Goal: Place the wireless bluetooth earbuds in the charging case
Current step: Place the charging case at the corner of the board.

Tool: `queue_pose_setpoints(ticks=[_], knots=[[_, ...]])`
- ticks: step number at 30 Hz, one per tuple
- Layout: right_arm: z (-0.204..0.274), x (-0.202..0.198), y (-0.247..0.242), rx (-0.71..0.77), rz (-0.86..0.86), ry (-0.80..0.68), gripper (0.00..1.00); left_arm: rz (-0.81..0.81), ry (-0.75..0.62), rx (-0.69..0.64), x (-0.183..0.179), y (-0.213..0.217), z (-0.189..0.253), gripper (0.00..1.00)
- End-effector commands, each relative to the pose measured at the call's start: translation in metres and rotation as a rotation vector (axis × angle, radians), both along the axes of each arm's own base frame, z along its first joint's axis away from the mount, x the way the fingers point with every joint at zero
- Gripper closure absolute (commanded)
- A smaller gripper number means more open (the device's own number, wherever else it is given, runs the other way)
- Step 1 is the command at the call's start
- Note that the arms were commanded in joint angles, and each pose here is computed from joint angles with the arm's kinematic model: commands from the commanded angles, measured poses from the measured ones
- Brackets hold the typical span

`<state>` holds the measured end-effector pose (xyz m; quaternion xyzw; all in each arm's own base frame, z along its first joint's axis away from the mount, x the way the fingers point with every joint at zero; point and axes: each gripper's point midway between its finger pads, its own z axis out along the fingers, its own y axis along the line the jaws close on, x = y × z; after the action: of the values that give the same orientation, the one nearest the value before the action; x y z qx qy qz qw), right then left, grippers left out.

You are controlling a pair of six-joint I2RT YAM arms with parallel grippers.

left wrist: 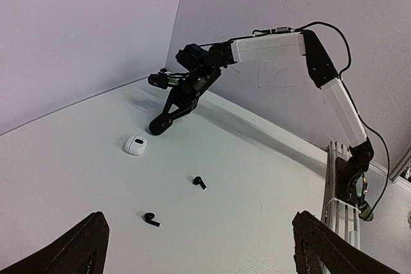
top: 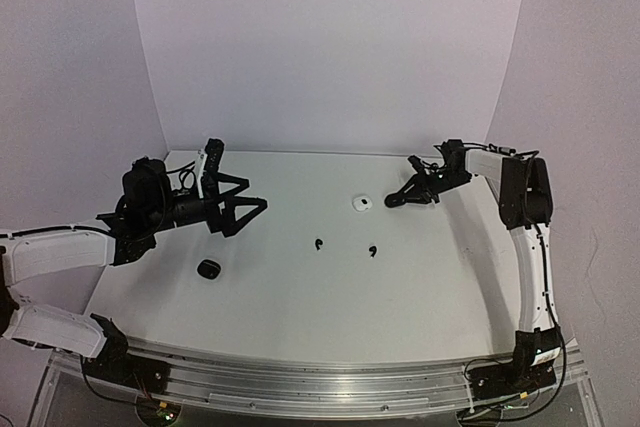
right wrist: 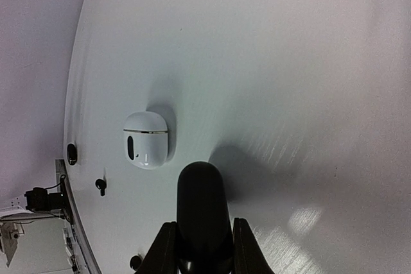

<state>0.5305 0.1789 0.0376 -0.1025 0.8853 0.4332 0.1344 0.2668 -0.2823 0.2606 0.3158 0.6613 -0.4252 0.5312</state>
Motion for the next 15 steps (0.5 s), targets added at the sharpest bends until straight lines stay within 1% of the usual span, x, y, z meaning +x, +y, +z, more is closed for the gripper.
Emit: queue_pose_setpoints(ticks=[1, 5, 6, 10, 12, 15], knots=[[0.000, 0.006, -0.007, 0.032, -0.015, 0.012, 1.00, -0.013, -0.058, -0.041, -0.001, -0.001, 0.024, 0.01], [-0.009, 0.005, -0.010, 0.036, -0.016, 0.033, 0.96, -0.018, -0.057, -0.043, -0.002, -0.001, 0.024, 0.01], [-0.012, 0.005, -0.010, 0.029, -0.018, 0.034, 0.94, -0.019, -0.057, -0.042, -0.001, -0.002, 0.024, 0.01], [-0.019, 0.009, -0.016, 0.004, -0.032, 0.032, 0.78, -0.022, -0.057, -0.043, -0.002, -0.002, 0.024, 0.01], [-0.020, 0.012, -0.016, 0.005, -0.035, 0.033, 0.66, -0.024, -0.052, -0.043, -0.002, -0.002, 0.023, 0.01], [-0.023, 0.016, -0.017, -0.001, -0.041, 0.029, 0.57, -0.027, -0.051, -0.044, -0.003, -0.002, 0.023, 0.01]])
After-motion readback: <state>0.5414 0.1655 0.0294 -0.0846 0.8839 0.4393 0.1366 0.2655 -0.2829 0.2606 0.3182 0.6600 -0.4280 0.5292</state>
